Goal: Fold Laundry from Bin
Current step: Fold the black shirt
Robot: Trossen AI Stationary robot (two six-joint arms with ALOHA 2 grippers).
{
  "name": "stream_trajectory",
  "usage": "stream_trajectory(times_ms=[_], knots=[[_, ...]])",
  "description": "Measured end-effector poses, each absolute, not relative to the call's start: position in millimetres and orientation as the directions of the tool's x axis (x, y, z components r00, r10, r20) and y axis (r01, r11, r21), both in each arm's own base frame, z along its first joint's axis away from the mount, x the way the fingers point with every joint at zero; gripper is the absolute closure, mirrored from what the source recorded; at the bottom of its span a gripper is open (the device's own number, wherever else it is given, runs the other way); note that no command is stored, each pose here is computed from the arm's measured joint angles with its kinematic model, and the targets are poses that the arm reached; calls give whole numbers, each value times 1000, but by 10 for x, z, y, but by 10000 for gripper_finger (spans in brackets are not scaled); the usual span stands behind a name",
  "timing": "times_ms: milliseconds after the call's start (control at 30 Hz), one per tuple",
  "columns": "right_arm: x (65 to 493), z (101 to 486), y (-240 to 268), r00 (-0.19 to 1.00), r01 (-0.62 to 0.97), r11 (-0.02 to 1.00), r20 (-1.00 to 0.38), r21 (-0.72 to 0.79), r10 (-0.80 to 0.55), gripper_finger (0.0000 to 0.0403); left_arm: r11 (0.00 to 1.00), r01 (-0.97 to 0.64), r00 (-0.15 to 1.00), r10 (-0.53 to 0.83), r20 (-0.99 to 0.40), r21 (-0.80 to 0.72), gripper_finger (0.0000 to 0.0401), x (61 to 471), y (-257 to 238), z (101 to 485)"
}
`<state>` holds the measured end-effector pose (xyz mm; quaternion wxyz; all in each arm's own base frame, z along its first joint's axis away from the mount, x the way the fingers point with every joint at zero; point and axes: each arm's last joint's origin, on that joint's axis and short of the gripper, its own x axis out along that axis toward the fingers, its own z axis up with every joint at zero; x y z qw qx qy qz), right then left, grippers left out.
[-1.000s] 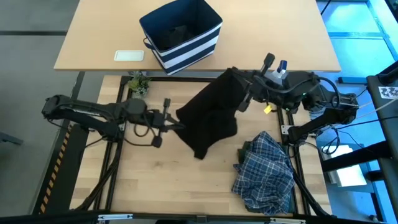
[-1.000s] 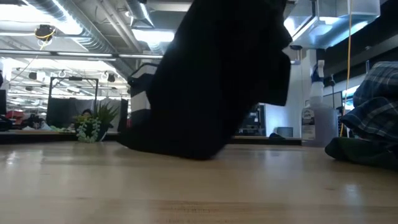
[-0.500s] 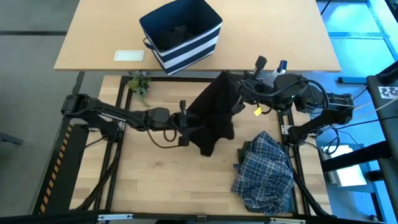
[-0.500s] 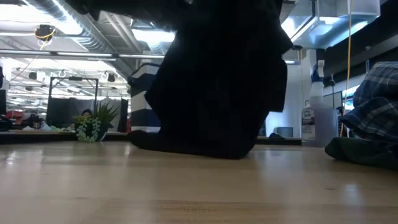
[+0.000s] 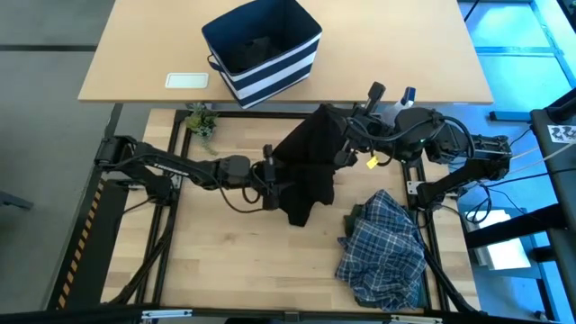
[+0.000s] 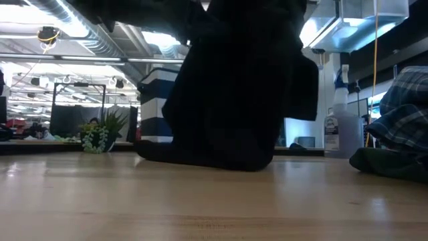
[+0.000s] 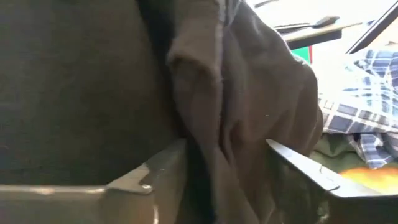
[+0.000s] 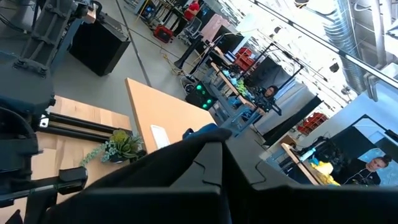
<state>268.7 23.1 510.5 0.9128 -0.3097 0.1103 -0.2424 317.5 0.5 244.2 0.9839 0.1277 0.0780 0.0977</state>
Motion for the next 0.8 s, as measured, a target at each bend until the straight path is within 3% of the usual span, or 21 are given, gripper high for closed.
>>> stream_trajectory(times_ms=[300, 533, 800], knots=[[2689, 5078, 125, 825, 403, 674, -73, -620, -561, 403, 937, -154, 975, 196, -105, 314, 385, 3178, 0, 2466], [2672, 4966, -97, 763, 415, 672, -168, -614, -624, 403, 918, -164, 976, 205, -77, 362, 398, 3140, 2, 2545], [2556, 4746, -524, 638, 427, 713, -373, -556, -673, 403, 871, -232, 965, 263, -10, 433, 400, 2816, 3, 2946]])
